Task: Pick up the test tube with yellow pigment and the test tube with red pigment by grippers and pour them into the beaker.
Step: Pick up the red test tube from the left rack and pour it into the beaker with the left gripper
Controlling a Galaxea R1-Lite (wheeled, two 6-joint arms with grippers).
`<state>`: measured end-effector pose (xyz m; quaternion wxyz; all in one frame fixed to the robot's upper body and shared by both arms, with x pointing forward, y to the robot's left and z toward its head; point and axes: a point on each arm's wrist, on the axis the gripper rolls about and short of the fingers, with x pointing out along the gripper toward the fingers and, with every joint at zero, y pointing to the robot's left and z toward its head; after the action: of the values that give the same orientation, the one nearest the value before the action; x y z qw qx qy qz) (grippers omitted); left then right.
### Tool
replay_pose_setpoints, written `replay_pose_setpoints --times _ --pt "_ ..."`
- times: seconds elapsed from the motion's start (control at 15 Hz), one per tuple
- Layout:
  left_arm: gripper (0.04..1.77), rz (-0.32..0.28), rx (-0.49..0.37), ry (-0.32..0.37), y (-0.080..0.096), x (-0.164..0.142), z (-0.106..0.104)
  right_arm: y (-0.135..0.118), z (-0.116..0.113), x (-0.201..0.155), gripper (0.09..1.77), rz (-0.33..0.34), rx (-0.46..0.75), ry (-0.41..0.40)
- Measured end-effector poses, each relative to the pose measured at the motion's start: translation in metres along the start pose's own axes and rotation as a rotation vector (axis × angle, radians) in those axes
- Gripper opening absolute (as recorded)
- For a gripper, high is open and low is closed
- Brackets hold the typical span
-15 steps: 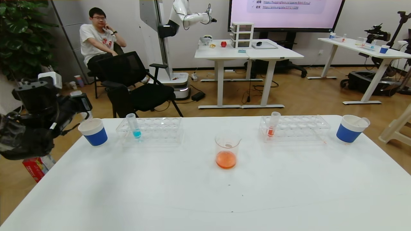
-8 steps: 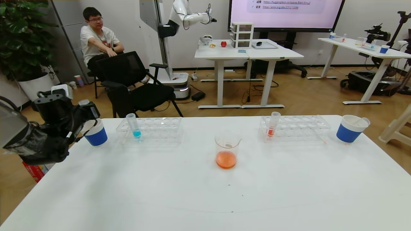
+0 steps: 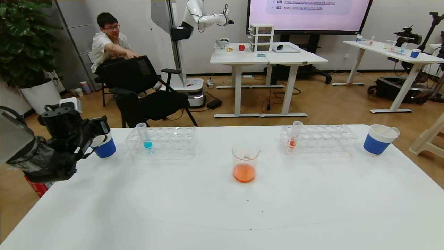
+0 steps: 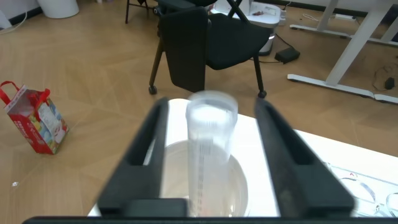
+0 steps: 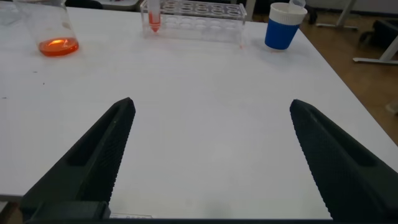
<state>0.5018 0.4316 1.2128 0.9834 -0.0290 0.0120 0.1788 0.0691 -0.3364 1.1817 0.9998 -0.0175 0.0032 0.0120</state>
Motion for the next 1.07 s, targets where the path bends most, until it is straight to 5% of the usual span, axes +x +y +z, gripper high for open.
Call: replay_pose_setpoints --times 0.13,0.2,0.47,0.87,1.07 --pt "1.69 0.001 0.000 -0.004 0.001 0.000 0.001 0.000 0.000 0.000 1.74 0.000 0.000 0.000" --pt "1.75 0.000 0.001 -0.007 0.001 -0.001 0.003 0.000 0.000 0.000 1.74 0.000 0.000 0.000" --pt "1.75 -0.039 -0.011 -0.057 -0.013 -0.009 0.026 0.000 0.000 0.000 1.74 0.000 0.000 0.000" --pt "1.75 -0.271 -0.050 -0.044 -0.097 -0.068 0.078 0.000 0.000 0.000 1.74 0.000 0.000 0.000" --pt "1.75 -0.338 -0.032 -0.099 -0.109 -0.100 0.105 0.000 0.000 0.000 1.74 0.000 0.000 0.000"
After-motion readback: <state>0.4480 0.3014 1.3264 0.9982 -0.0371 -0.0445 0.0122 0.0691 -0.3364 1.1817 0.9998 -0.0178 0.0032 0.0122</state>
